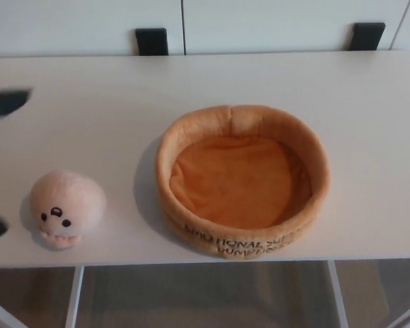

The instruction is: The robot walks towards a table in front, picks a dumpling toy with left hand and puts it in an orange round plate

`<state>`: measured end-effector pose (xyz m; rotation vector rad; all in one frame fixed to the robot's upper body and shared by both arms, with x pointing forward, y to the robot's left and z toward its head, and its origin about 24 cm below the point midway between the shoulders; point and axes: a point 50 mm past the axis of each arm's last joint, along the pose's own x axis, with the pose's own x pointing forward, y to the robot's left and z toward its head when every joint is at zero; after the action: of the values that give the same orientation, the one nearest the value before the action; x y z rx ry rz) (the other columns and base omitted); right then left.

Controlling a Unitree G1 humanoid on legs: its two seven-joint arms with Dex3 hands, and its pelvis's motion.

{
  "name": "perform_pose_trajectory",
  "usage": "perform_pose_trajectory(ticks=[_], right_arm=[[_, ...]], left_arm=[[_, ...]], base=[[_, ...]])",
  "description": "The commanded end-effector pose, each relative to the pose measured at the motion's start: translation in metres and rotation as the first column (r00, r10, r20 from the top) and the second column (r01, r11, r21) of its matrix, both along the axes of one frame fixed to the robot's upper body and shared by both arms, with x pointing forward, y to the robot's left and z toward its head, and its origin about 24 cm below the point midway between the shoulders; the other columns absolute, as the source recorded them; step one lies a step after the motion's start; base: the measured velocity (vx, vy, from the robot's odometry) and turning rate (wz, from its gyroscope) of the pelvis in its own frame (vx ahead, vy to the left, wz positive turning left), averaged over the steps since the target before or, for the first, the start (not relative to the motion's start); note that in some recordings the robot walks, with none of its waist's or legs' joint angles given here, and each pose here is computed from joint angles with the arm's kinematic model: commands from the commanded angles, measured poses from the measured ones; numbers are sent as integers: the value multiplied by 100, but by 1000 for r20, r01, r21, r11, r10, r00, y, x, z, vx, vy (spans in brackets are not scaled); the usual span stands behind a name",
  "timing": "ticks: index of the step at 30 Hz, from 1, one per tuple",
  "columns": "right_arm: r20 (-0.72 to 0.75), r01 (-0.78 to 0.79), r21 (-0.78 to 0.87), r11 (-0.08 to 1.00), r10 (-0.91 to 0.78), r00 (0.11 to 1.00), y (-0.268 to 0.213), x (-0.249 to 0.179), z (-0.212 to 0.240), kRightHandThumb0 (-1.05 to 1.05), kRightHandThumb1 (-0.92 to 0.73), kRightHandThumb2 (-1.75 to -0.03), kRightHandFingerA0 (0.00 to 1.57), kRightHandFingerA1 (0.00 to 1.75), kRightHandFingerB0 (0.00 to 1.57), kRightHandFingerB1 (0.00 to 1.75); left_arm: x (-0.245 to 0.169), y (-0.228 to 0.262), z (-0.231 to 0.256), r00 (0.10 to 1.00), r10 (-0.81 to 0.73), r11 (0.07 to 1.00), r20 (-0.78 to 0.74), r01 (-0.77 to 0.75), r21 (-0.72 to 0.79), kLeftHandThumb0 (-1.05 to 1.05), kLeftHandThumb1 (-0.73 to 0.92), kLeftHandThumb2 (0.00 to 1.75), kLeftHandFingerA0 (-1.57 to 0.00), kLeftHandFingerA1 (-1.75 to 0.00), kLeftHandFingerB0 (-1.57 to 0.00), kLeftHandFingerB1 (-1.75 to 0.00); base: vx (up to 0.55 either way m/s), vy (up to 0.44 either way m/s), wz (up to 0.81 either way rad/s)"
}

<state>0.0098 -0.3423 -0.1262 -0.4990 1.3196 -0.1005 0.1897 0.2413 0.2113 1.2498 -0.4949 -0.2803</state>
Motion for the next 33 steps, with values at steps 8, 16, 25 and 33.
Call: perform_pose_trajectory(ticks=[8,16,25,33], right_arm=[[38,-4,-42,999,6,999,-21,16,14,-38,-58,-58,63,44,44,35],[57,12,-45,999,-10,998,-25,20,17,-46,-48,-78,59,58,38,47],[25,28,-40,999,-27,999,-25,10,16,-37,-58,-58,65,49,44,35],[-1,-11,-53,999,11,1000,-24,6,14,-37,-62,-59,64,45,44,35]], left_arm=[[90,-35,-18,973,184,950,-137,-141,278,-53,36,68,-8,-24,-7,-21],[102,-23,-47,918,283,904,-277,-160,395,-51,35,66,0,0,0,-5],[94,-10,-56,845,393,837,-363,-164,523,-47,33,64,0,0,0,-5],[95,-15,-41,810,454,781,-371,-161,603,-70,42,82,0,-1,0,-2]], base=[[0,0,0],[0,0,0],[0,0,0],[0,0,0]])
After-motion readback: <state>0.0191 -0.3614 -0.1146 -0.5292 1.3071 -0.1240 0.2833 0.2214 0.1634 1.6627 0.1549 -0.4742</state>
